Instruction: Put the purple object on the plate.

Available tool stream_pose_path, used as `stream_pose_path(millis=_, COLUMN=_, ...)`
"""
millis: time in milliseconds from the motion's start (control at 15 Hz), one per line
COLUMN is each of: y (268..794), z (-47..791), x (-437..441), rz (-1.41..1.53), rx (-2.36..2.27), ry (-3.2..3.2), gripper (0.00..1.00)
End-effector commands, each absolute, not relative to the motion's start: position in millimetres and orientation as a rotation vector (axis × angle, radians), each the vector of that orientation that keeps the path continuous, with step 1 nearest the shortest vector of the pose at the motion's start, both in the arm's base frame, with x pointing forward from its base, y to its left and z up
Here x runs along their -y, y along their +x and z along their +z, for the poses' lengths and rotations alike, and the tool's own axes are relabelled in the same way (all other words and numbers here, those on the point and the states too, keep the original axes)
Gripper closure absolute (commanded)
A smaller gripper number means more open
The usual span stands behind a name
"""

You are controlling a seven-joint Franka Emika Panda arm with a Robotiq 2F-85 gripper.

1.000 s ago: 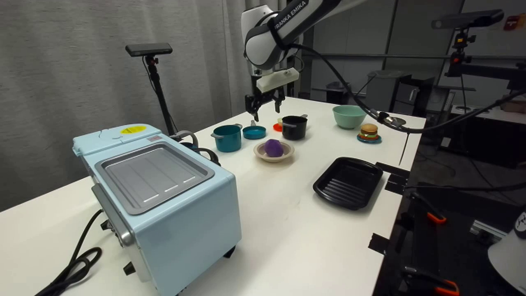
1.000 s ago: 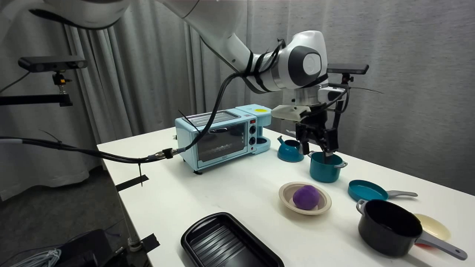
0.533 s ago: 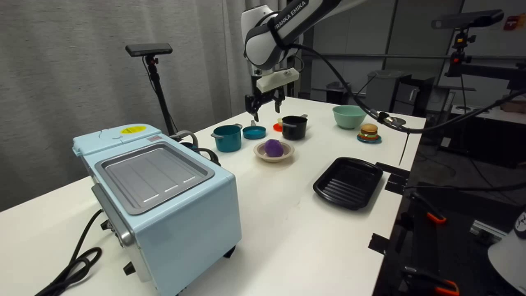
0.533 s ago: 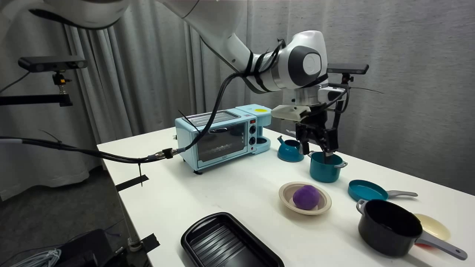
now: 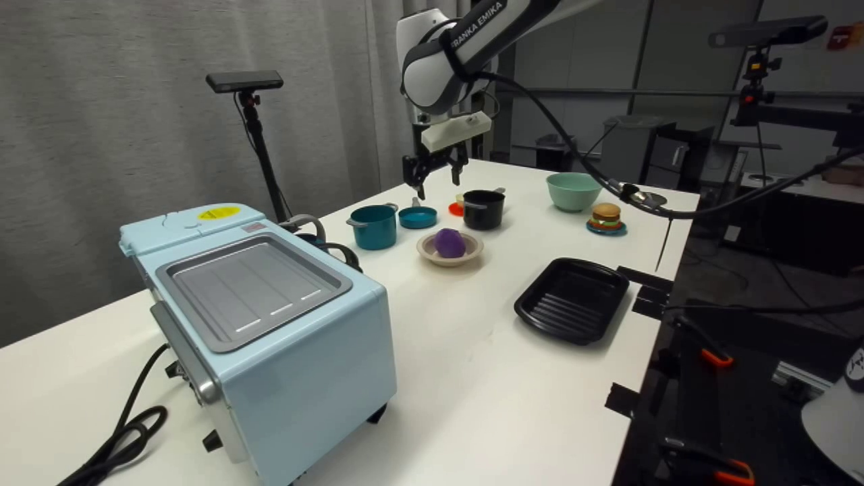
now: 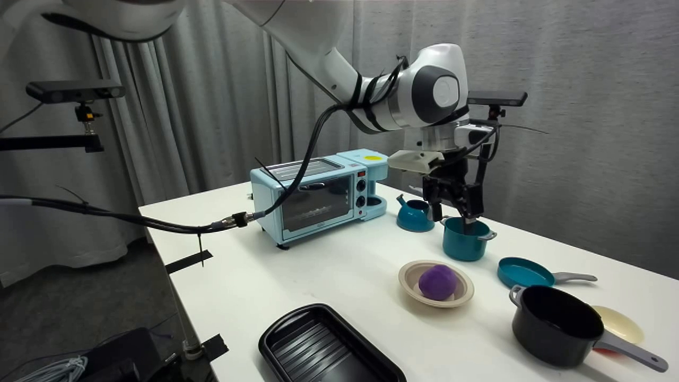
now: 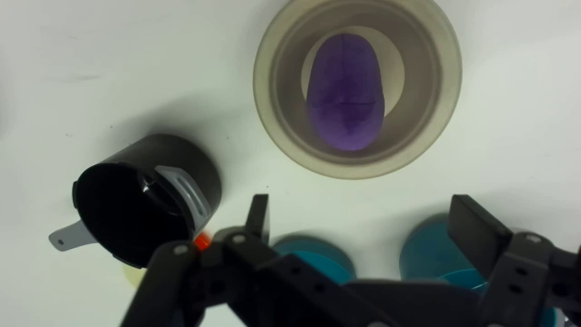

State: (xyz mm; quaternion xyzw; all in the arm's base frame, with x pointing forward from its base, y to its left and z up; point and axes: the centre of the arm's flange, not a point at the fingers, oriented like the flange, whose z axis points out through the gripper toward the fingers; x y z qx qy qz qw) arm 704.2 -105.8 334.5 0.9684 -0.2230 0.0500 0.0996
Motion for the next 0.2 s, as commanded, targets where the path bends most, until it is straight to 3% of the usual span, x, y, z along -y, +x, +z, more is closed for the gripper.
stream_pose_path(millis=0, y=704.2, z=334.5, x=105.8, rz=0.148, rx=0.659, ry=2.863, gripper=0.0)
stream_pose_path(millis=133, y=704.2, z=334.5, x=105.8, rz=0.148, rx=0.659, ry=2.863, gripper=0.0)
